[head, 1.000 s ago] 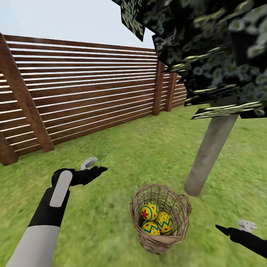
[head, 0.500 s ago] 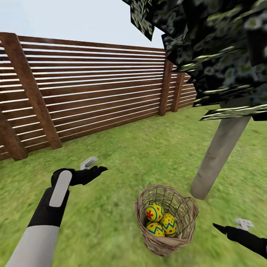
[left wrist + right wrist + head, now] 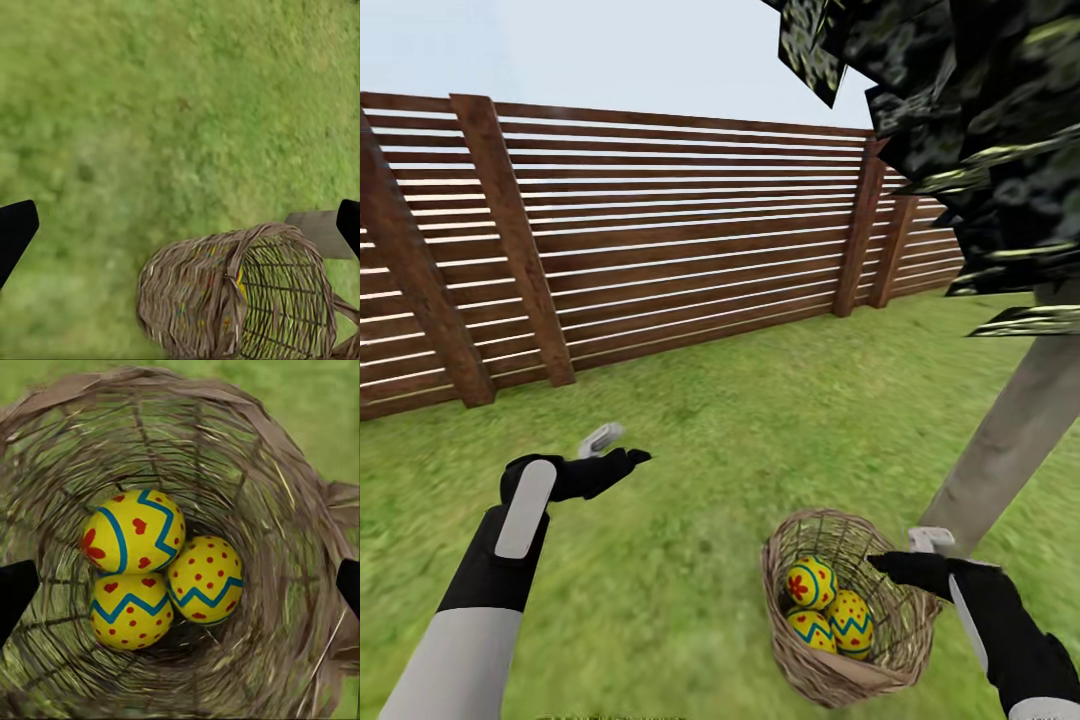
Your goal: Take the three Easter eggs out of the wicker basket on the lawn in the garden, then place them on the lawn next to a single tree (choose any tree) so that all three eggs are next to the same tree and none are left in the basket.
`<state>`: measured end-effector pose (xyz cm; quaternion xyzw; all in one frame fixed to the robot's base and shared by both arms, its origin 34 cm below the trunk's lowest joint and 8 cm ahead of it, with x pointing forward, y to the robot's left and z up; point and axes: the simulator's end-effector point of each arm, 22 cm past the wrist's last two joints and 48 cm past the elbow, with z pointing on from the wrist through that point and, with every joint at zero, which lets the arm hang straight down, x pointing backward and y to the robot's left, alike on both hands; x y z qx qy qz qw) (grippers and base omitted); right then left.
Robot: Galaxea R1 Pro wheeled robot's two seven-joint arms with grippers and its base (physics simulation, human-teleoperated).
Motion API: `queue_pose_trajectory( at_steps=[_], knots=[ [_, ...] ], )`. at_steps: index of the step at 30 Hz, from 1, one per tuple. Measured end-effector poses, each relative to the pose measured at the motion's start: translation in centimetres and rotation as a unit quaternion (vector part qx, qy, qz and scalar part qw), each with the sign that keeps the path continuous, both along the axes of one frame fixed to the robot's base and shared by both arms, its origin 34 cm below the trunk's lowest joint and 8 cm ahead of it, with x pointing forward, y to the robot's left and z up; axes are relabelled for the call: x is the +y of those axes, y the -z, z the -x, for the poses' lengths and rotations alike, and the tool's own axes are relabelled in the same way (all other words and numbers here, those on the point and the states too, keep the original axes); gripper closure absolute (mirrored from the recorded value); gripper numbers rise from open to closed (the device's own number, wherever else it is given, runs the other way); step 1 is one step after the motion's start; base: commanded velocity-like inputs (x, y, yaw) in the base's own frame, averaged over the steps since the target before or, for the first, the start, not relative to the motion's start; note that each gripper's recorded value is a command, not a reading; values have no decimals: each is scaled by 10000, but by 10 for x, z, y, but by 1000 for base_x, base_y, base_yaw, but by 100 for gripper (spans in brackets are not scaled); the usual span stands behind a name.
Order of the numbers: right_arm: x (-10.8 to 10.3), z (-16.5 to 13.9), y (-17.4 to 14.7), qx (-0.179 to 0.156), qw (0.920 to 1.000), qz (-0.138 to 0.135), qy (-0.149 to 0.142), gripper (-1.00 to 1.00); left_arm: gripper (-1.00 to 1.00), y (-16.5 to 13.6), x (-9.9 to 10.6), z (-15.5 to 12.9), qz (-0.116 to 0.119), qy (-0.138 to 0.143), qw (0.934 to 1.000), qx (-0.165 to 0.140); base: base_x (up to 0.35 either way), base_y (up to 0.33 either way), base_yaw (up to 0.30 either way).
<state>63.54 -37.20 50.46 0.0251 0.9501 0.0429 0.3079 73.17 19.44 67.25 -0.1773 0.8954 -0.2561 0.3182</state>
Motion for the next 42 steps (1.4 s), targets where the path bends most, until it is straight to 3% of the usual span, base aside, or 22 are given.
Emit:
queue_pose_trajectory(
  at_steps=[3, 5, 8, 12, 14, 18, 28, 34, 39, 42],
  knots=[
    [34, -4, -7, 155, 9979, 275, -563, -100, -100, 1, -4, 0, 17, 20, 10000, 10, 0, -69, 291],
    [43, -14, -25, 3, 9963, 472, -721, -100, -100, 2, -8, 1, 50, 37, 10000, 21, 0, -240, 291],
    [47, -25, -44, -214, 9950, 583, -777, -100, -100, 2, -11, 1, 69, 46, 10000, 26, 0, -276, 291],
    [52, -13, -42, 165, 9951, 598, -776, -100, -100, 2, -12, 1, 76, 45, 10000, 26, 12, -290, 270],
    [57, -8, -39, 327, 9920, 829, -889, -100, -100, 2, -12, 1, 77, 50, 10000, 29, 82, -299, 72],
    [47, -7, -37, 393, 9888, 1172, -834, -100, -100, 4, -16, 2, 104, 60, 9999, 57, 81, -310, 21],
    [43, 11, -12, 716, 9866, 1196, -853, -100, -100, 15, -30, 6, 205, 123, 9995, 216, 8, -232, 1],
    [82, 26, 10, 950, 9748, 1326, -1524, -100, -100, 19, -32, 8, 219, 139, 9993, 268, 0, -11, 0],
    [91, 29, 13, 970, 9724, 1322, -1661, -100, -100, 22, -40, 9, 270, 183, 9990, 317, 1, -1, 0],
    [104, 33, 14, 1000, 9713, 1141, -1833, -100, -100, 22, -41, 10, 278, 188, 9989, 322, 52, -50, 0]
  ],
)
